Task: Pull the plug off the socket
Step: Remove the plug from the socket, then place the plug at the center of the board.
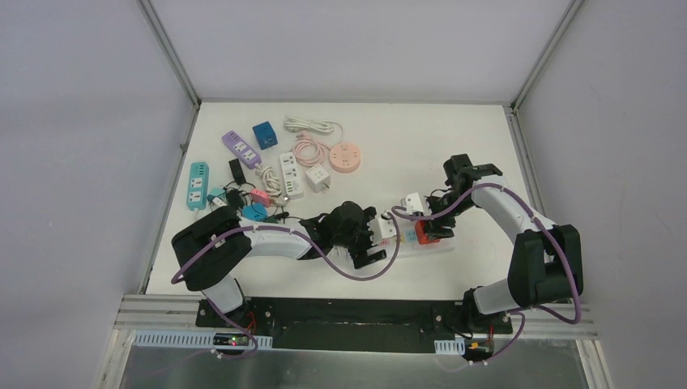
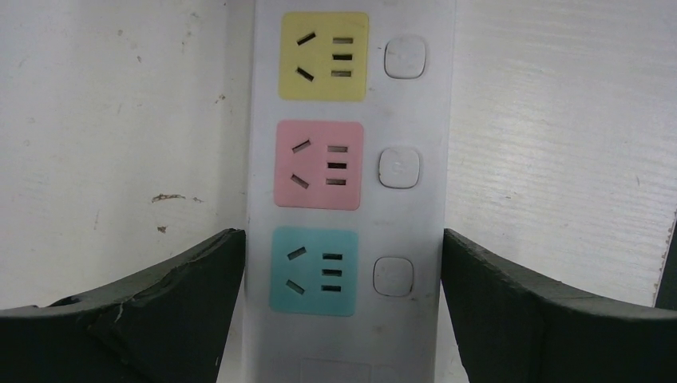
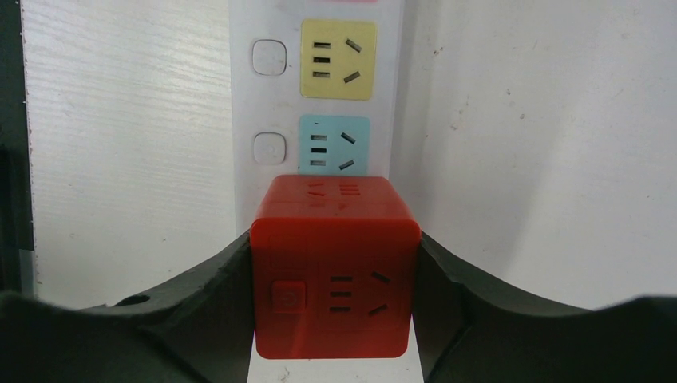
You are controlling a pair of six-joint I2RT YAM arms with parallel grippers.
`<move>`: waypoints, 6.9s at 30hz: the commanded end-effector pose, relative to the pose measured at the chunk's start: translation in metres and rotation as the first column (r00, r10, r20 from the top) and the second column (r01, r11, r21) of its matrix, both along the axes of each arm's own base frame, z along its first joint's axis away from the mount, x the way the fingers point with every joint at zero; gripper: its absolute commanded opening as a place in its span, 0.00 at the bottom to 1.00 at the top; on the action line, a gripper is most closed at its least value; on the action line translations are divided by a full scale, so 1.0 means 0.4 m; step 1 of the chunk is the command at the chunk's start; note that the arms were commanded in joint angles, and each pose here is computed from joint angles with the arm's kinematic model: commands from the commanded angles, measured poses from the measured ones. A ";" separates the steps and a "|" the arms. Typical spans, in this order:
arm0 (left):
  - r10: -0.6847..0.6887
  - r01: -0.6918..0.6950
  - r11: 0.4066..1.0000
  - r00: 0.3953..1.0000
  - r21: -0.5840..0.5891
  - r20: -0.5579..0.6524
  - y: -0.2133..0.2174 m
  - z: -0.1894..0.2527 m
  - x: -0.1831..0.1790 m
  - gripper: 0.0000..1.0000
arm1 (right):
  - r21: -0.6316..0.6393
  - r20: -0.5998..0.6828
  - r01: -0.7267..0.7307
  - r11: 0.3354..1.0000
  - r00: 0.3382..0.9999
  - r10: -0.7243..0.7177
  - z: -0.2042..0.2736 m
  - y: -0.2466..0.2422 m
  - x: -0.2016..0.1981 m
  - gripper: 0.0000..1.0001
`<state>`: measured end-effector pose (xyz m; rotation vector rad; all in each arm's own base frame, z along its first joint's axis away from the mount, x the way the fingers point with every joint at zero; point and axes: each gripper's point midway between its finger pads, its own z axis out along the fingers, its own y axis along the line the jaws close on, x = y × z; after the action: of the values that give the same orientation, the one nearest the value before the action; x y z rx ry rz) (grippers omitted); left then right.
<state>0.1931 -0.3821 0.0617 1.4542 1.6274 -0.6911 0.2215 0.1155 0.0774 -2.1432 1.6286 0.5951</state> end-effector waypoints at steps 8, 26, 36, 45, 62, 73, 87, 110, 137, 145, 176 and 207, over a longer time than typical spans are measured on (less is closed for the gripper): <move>0.033 -0.038 0.998 0.996 0.057 0.083 0.011 -0.043 0.017 0.87 | 0.079 -0.007 -0.028 0.996 1.000 0.029 0.023 0.027 -0.021 0.00; 0.047 -0.040 0.991 0.998 0.130 -0.050 0.000 -0.102 -0.004 0.00 | 0.161 -0.032 -0.044 0.986 0.998 0.049 0.056 0.069 -0.029 0.00; 0.075 -0.069 0.987 0.996 0.148 -0.041 0.003 -0.113 0.009 0.00 | 0.173 -0.076 0.007 0.985 0.997 0.007 0.059 0.090 -0.032 0.00; 0.100 -0.093 0.980 0.995 0.174 -0.031 0.045 -0.135 0.003 0.00 | 0.133 -0.092 0.080 0.988 0.993 -0.068 0.028 -0.035 -0.014 0.00; 0.103 -0.093 0.976 0.994 0.196 -0.041 0.029 -0.142 0.014 0.00 | 0.164 -0.053 0.022 0.986 0.999 -0.014 0.062 0.046 -0.020 0.00; 0.105 -0.096 0.975 0.994 0.201 -0.037 0.031 -0.141 0.019 0.00 | 0.225 -0.069 0.043 0.973 0.997 -0.028 0.070 0.032 -0.020 0.00; 0.118 -0.105 0.969 0.992 0.226 -0.047 0.040 -0.150 0.019 0.00 | 0.207 -0.067 0.061 0.976 0.997 -0.048 0.089 0.028 -0.007 0.00; 0.133 -0.113 0.964 0.989 0.240 -0.069 0.045 -0.163 0.022 0.00 | 0.184 -0.077 0.034 0.982 0.997 -0.020 0.104 0.052 -0.020 0.00; 0.192 -0.167 0.967 0.974 0.194 -0.119 0.029 -0.126 0.037 0.00 | 0.245 -0.195 0.230 0.942 0.963 -0.185 0.189 0.046 0.000 0.00; 0.306 -0.297 0.951 0.943 0.086 -0.128 -0.007 -0.014 0.084 0.78 | 0.238 -0.445 0.575 0.783 0.781 -0.439 0.206 0.058 0.008 0.00; 0.338 -0.508 0.775 0.837 -0.377 -0.431 0.028 0.505 0.114 0.96 | -0.118 -0.947 0.943 0.311 -0.013 -0.322 0.205 0.037 0.109 0.00; 0.340 -0.401 0.912 0.859 -0.090 -0.382 -0.218 0.418 0.120 0.93 | -0.274 -0.954 0.896 0.351 -0.207 -0.217 0.183 0.044 0.116 0.00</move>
<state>0.2374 -0.4634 0.2249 0.8303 2.0143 -0.9558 0.2615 0.1329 0.1323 0.1141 2.3278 1.8564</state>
